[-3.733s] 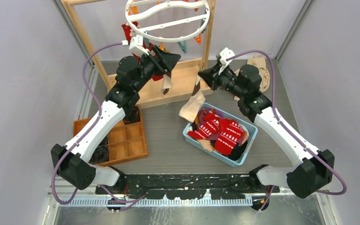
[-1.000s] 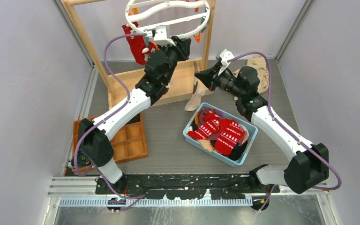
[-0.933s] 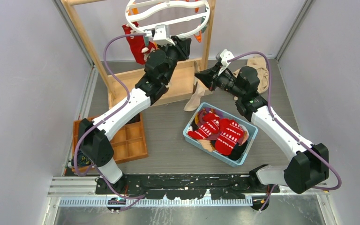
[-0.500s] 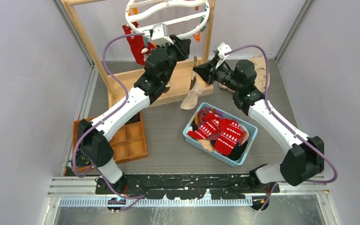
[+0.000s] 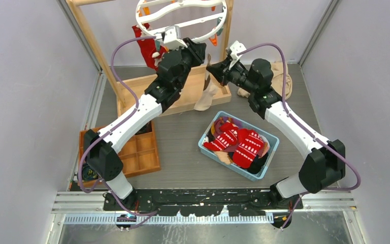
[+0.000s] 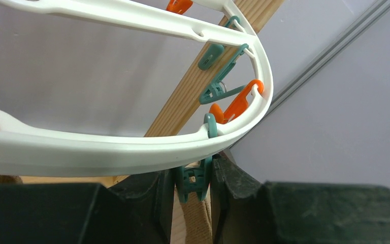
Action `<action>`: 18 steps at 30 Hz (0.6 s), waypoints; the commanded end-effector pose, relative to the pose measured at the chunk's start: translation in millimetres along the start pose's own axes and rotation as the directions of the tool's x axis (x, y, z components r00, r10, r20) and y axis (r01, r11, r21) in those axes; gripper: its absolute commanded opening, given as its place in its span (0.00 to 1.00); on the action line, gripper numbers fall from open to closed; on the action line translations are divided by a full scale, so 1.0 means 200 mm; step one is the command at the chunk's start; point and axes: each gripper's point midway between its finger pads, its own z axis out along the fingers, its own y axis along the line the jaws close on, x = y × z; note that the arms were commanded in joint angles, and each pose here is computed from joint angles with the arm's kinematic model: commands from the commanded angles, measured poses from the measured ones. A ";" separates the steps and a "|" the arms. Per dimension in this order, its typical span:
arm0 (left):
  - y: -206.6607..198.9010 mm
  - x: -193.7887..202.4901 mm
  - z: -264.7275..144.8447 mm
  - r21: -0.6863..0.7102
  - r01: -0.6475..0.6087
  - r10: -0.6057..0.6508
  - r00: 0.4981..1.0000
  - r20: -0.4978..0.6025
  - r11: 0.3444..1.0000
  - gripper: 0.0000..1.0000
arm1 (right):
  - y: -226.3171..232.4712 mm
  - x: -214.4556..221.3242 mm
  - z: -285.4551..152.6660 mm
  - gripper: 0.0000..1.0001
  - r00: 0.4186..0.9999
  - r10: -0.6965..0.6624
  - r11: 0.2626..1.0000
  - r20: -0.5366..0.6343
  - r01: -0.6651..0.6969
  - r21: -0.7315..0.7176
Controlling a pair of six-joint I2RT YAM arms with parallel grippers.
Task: Clip the socks to the hanger
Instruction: Open the clamp at the hanger.
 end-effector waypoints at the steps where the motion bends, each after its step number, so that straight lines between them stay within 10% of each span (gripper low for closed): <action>1: -0.10 -0.29 -0.04 0.030 0.058 -0.061 0.990 0.125 0.998 0.04 | -0.03 -0.18 0.03 0.01 0.994 -0.067 0.998 0.081 0.065 0.017; 18: -0.09 -0.27 -0.03 0.022 0.059 -0.061 0.991 0.117 0.998 0.04 | -0.02 -0.22 0.09 0.01 0.990 -0.096 0.995 0.101 0.097 -0.003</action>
